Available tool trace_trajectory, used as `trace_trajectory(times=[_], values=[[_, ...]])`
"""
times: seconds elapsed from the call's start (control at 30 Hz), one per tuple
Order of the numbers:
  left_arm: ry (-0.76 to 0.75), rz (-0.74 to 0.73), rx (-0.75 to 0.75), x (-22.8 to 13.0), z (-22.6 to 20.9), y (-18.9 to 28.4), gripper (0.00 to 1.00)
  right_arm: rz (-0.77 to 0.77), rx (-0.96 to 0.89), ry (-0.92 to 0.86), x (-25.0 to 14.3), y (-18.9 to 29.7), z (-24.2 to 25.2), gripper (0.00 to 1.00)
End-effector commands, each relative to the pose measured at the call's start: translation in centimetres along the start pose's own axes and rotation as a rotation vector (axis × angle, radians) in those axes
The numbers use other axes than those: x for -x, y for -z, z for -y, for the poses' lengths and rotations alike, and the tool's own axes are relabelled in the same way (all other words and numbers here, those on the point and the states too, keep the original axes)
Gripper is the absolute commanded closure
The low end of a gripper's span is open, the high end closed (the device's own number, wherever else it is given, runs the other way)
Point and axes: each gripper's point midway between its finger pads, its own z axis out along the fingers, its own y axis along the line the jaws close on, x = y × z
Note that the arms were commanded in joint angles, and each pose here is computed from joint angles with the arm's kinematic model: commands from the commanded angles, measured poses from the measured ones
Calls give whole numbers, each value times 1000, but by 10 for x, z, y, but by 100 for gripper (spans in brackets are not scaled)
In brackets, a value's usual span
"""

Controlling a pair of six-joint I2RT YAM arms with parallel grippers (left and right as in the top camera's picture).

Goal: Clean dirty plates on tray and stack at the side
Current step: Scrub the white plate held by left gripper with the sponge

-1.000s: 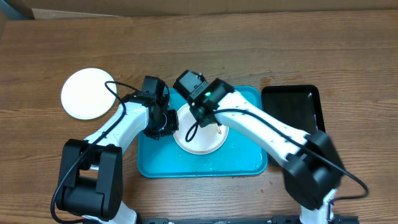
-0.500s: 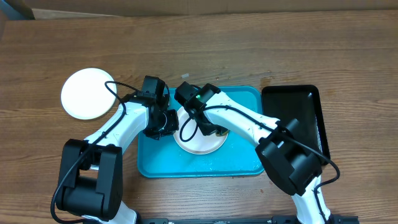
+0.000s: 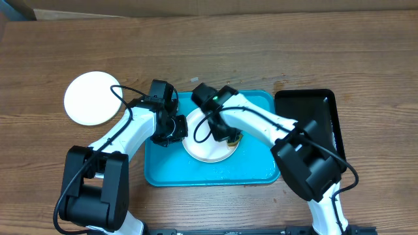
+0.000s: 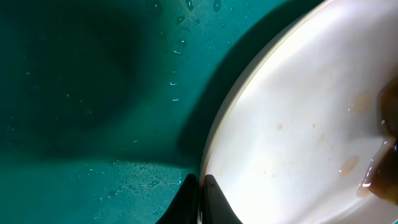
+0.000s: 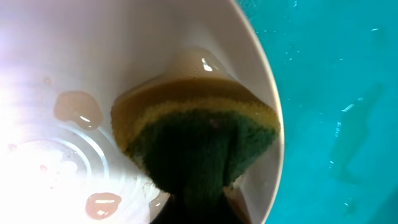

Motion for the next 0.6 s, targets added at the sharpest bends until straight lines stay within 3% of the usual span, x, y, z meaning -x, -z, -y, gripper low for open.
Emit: trace_trajectory(times=[0.0,0.17,0.57], values=[[8,-7,-1,-3,1,0,96,-98,142,-3,-12,-15,-6,96],[8,-7,0,-4,1,0,96,-125,417,36,-8,-5,-30,96],[9,-10,1,-4,1,0,96,-79,715,74,8,32,-79,96]])
